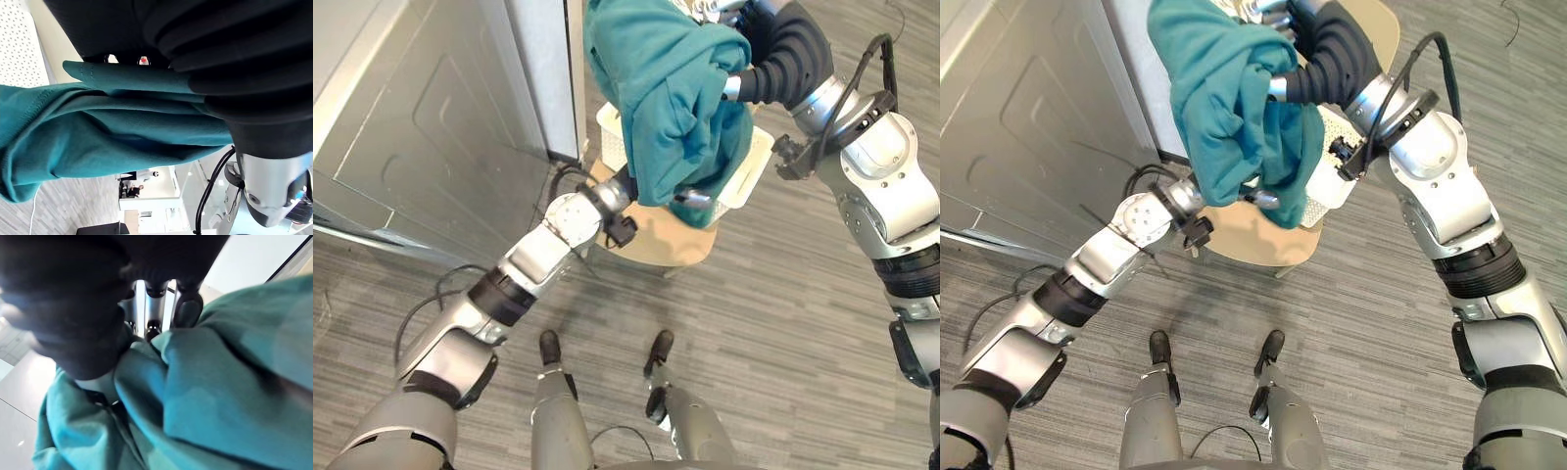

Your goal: Pick up the laundry basket with both hands and put the clothes into the washing machine.

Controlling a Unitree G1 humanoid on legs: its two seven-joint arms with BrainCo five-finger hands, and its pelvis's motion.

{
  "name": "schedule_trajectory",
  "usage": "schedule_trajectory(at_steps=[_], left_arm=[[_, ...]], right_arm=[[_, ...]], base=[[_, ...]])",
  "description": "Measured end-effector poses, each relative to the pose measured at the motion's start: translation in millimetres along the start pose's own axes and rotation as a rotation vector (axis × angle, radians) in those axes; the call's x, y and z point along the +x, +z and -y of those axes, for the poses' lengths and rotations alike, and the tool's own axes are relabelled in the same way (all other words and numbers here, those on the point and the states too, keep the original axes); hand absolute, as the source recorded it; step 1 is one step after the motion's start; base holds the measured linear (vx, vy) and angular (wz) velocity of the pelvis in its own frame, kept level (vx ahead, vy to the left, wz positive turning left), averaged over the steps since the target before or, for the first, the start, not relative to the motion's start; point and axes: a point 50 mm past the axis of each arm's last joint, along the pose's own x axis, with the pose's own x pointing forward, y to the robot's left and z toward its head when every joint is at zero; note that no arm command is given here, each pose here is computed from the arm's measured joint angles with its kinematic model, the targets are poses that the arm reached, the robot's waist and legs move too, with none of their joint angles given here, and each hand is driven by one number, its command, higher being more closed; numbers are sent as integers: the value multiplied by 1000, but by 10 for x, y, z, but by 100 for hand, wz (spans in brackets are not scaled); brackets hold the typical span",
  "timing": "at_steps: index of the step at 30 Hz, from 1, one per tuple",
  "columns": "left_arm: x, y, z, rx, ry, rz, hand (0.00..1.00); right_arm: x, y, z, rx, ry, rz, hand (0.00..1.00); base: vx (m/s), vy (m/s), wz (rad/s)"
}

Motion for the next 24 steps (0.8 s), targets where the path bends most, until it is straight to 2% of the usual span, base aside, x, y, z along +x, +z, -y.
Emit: schedule_trajectory(at_steps=[6, 14, 15, 24], left_arm=[[147, 113, 111, 21, -66, 33, 0], [222, 223, 177, -39, -21, 130, 0], [249, 266, 188, -50, 8, 161, 100], [292, 443, 206, -7, 146, 306, 100]], right_arm=[[90, 17, -82, 13, 33, 19, 100], [151, 50, -124, 36, 51, 45, 100], [160, 57, -138, 43, 51, 58, 100], [126, 109, 71, 31, -64, 96, 100]], base=[[86, 22, 3], [21, 18, -1], [0, 0, 0], [58, 3, -3]])
